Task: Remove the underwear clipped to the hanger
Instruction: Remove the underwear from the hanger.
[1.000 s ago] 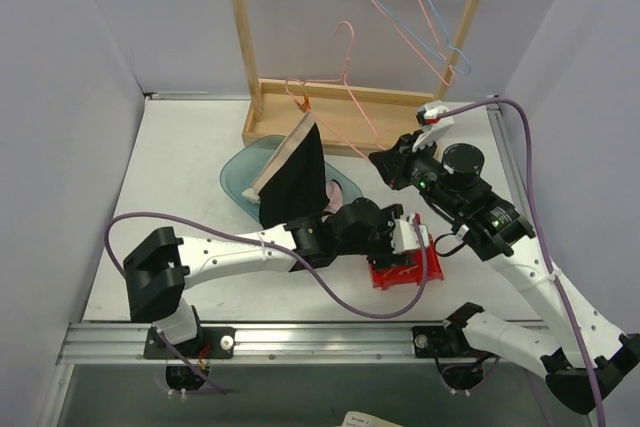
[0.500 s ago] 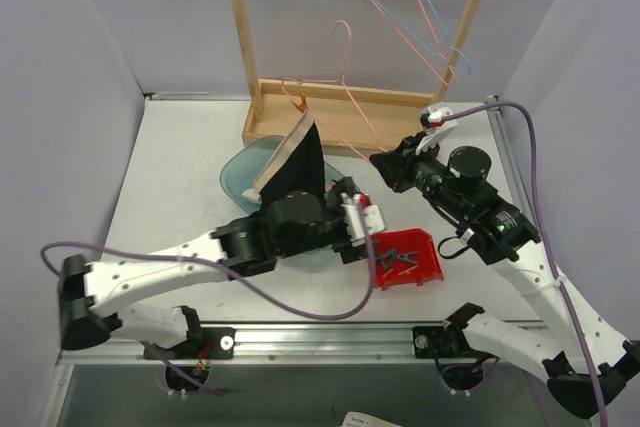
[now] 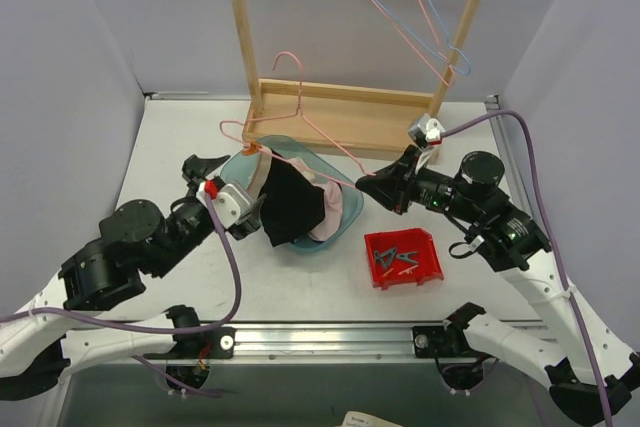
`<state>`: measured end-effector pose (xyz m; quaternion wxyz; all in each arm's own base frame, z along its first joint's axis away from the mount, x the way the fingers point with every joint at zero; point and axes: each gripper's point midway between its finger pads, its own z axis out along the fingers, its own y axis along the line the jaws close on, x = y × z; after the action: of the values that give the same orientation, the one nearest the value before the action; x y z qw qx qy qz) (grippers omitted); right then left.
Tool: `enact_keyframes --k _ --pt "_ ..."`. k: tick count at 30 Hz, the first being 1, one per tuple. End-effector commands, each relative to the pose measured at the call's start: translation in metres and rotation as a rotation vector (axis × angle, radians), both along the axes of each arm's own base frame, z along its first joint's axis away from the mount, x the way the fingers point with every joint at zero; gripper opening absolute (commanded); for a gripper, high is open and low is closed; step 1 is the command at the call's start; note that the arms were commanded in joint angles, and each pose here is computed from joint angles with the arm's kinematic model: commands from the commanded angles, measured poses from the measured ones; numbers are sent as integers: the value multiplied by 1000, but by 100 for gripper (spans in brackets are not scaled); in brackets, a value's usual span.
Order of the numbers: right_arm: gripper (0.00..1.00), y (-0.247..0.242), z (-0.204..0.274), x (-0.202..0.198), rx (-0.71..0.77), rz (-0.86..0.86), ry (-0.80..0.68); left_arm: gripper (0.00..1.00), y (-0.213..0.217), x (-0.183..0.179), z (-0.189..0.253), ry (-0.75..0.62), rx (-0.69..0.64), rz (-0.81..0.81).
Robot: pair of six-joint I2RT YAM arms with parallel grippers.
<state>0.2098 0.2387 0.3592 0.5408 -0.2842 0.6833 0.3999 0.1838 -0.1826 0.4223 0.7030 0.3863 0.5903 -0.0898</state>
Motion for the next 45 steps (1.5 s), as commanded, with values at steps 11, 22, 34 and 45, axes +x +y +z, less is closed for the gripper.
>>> enact_keyframes --k 11,22,34,45 --pt "0 22 11 -68 31 402 -62 94 92 -20 -44 85 345 122" --pt "0 30 3 -72 16 462 -21 94 86 -83 -97 194 469 -277" --pt "0 34 3 -85 19 515 -20 94 61 -65 -119 139 589 -297" --pt "0 36 -2 -85 12 517 -12 94 58 -65 -74 45 510 -309"
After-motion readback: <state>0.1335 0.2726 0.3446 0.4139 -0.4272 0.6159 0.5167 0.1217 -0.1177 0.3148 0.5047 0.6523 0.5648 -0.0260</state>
